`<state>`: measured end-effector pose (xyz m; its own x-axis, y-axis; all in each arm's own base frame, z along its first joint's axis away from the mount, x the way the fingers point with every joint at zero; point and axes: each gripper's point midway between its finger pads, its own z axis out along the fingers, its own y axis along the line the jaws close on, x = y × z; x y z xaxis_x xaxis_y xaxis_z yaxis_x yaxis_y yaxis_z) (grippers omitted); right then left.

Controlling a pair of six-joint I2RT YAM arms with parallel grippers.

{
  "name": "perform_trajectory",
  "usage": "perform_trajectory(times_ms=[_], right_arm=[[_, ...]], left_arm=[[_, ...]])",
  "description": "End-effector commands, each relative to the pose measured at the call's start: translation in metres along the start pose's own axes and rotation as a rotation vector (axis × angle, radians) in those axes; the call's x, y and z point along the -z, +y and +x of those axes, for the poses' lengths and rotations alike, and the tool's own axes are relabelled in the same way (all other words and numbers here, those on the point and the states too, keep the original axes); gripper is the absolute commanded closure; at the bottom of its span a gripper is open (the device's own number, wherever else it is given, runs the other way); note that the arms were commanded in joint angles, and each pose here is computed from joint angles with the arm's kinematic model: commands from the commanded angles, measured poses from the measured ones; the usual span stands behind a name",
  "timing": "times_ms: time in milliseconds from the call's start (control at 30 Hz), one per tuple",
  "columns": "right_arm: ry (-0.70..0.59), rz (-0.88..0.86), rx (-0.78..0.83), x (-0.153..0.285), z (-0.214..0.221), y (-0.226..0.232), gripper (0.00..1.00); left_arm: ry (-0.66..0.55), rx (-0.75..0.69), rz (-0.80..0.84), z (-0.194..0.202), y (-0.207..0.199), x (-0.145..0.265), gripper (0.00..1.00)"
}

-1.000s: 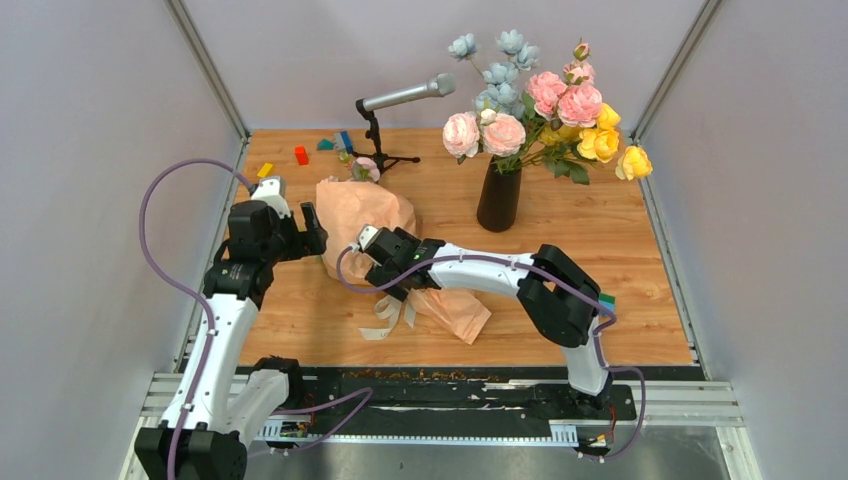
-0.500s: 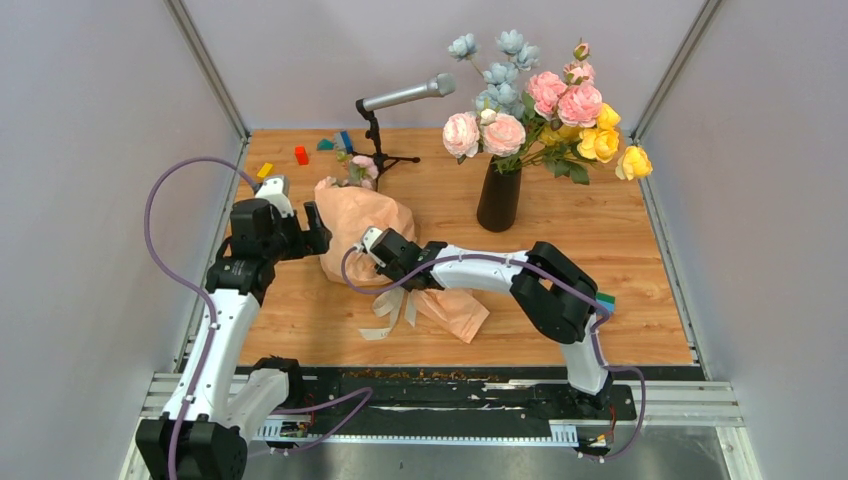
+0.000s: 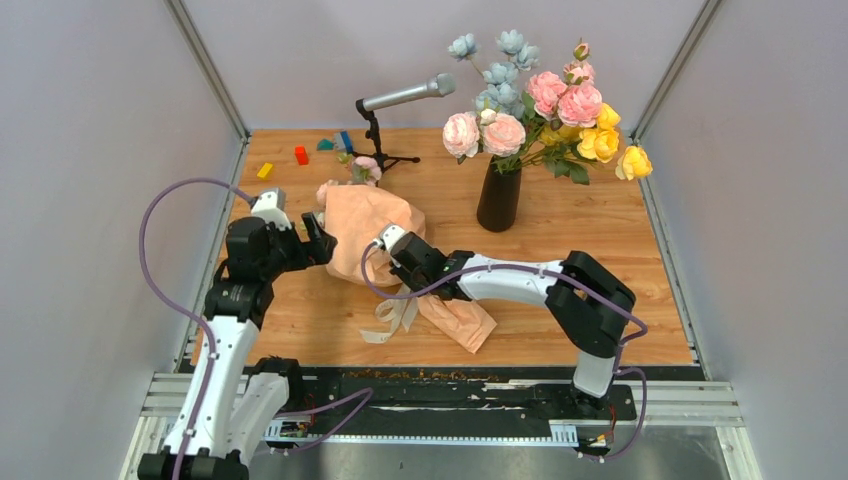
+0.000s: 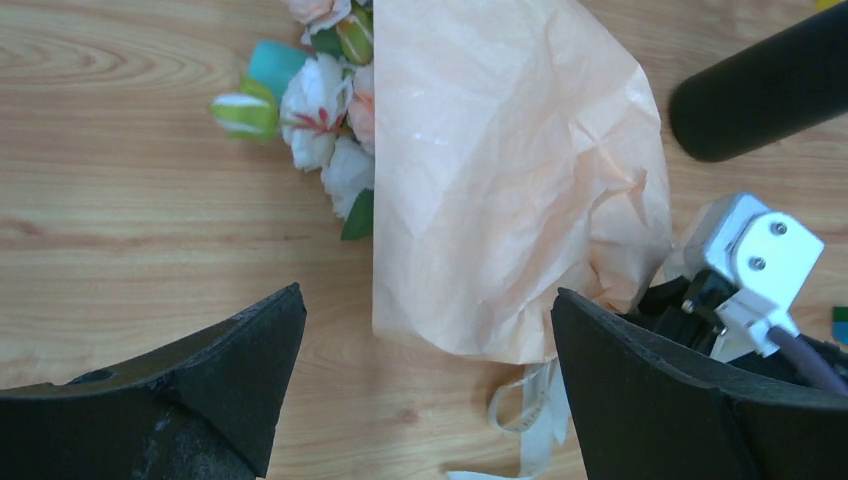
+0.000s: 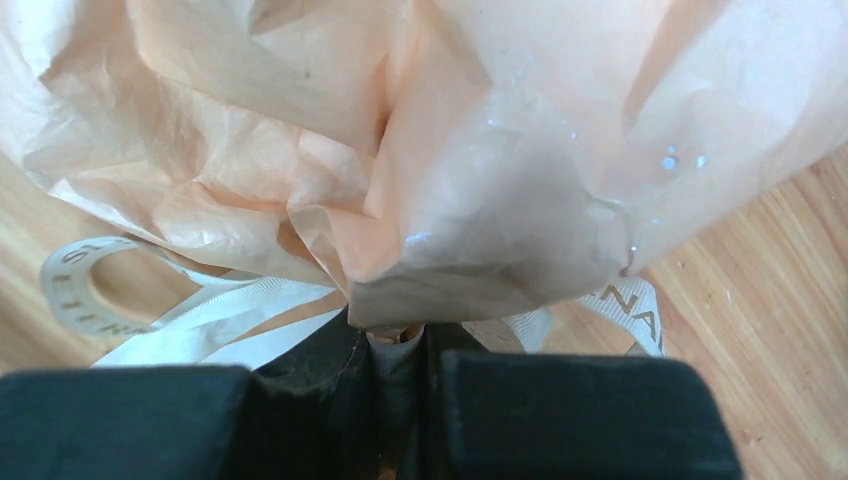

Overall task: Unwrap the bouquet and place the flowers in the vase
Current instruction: Pick up the fake flower at the center of the board.

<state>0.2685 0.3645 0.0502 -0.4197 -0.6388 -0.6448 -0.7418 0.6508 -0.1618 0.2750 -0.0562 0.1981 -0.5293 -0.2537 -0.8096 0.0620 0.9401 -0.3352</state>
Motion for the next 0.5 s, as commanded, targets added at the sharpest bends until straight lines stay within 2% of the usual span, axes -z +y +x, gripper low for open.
perform_trajectory(times_ms=[0, 167, 233, 367, 467], right_arm=[[-0.262, -0.04, -0.152, 0.039, -0.065, -0.001, 1.0], [-0.378, -0.123, -0.201, 0.069, -0.087, 0.006, 1.0], [-0.435, -0.168, -0.205, 0.079, -0.101, 0.011, 1.0], [-0.468, -0.214, -0.198, 0.095, -0.111, 0.015, 1.0], [-0.499, -0.238, -0.204, 0.11, -0.114, 0.016, 1.0]], left_arm=[[-0.066, 0.104, 0.114, 0.003, -0.024, 0.012, 0.0], [-0.045, 0.139, 0.132, 0.023, -0.038, 0.014, 0.0], [-0.073, 0.197, 0.165, 0.027, -0.05, 0.016, 0.0], [-0.158, 0.268, 0.248, 0.028, -0.07, 0.02, 0.0], [-0.146, 0.267, 0.282, 0.033, -0.081, 0.023, 0.0]])
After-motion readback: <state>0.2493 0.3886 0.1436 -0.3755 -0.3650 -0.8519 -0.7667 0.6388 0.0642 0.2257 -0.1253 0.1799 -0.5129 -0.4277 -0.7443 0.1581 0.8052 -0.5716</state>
